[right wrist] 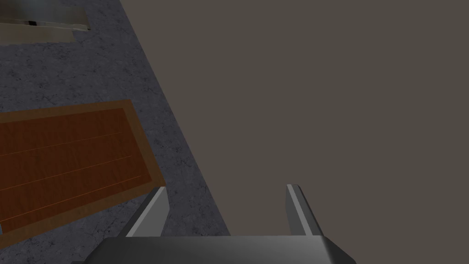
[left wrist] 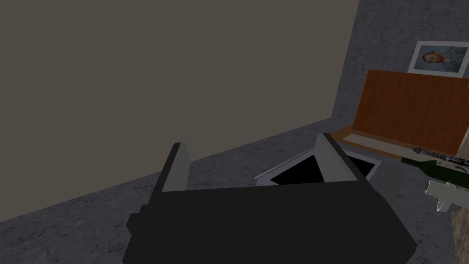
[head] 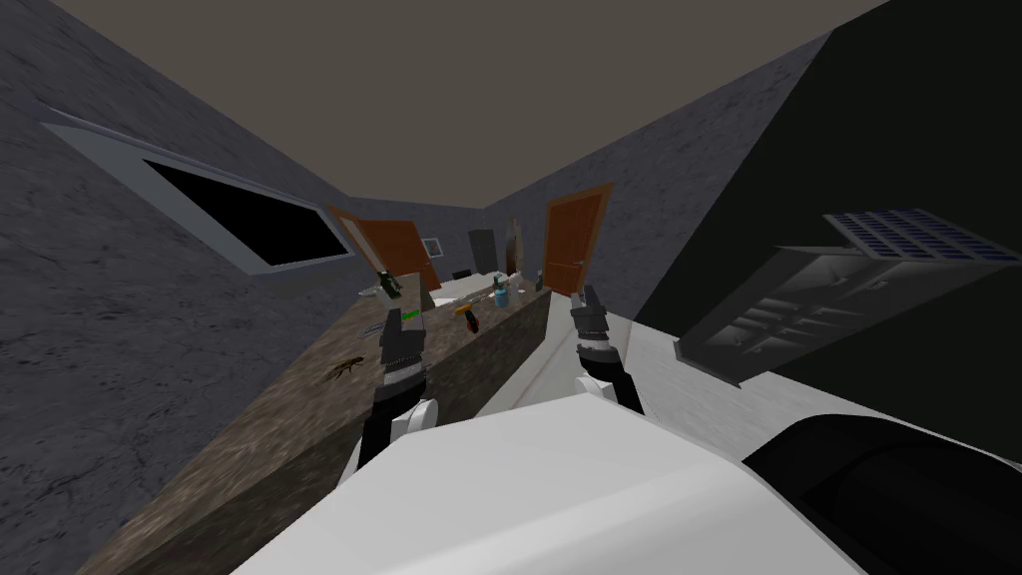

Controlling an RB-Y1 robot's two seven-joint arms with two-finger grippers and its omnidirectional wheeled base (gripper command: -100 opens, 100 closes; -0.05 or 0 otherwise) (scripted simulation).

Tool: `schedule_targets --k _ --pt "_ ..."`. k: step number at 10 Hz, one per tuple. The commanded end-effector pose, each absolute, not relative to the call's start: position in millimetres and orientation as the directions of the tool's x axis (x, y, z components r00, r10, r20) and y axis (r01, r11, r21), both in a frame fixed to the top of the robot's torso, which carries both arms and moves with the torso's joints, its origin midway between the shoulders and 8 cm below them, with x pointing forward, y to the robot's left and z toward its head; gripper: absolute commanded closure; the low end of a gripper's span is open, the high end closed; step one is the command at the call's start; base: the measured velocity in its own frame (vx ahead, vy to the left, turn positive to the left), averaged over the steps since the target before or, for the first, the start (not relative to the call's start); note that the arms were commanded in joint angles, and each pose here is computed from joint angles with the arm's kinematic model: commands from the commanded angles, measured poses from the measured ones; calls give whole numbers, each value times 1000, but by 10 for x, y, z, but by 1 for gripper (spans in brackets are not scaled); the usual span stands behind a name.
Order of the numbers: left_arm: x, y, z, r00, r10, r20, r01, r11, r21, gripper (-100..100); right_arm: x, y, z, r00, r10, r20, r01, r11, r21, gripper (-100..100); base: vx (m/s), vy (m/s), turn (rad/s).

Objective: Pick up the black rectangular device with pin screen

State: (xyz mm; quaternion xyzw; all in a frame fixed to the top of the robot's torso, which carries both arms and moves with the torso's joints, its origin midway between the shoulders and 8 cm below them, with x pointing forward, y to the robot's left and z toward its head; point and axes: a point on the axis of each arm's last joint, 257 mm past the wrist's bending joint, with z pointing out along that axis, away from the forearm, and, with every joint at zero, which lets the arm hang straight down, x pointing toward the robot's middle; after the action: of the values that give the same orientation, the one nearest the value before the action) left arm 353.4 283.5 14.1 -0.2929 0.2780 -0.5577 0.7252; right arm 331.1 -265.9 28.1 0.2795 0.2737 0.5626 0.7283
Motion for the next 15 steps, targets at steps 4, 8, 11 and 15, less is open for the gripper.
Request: schedule_targets --k 4,8,11,15 --pt "3683 2692 67 131 -979 -155 609 203 -767 -100 3311 -2659 281 217 973 -84 -666 211 715 0 5 -37 -15" --pt "3782 2587 3 65 -976 -206 576 205 -791 -100 3311 -2659 281 217 973 -84 -666 211 715 0 1 -46 -16" --pt "3884 2476 -80 -3 -969 -247 533 207 -821 -100 3311 -2659 281 217 973 -84 -667 211 715 0 -5 -74 -26" --pt "3998 2292 -198 -104 -952 -287 467 208 -860 -100 3311 -2659 281 217 973 -84 -667 211 715 0 4 -71 -34"
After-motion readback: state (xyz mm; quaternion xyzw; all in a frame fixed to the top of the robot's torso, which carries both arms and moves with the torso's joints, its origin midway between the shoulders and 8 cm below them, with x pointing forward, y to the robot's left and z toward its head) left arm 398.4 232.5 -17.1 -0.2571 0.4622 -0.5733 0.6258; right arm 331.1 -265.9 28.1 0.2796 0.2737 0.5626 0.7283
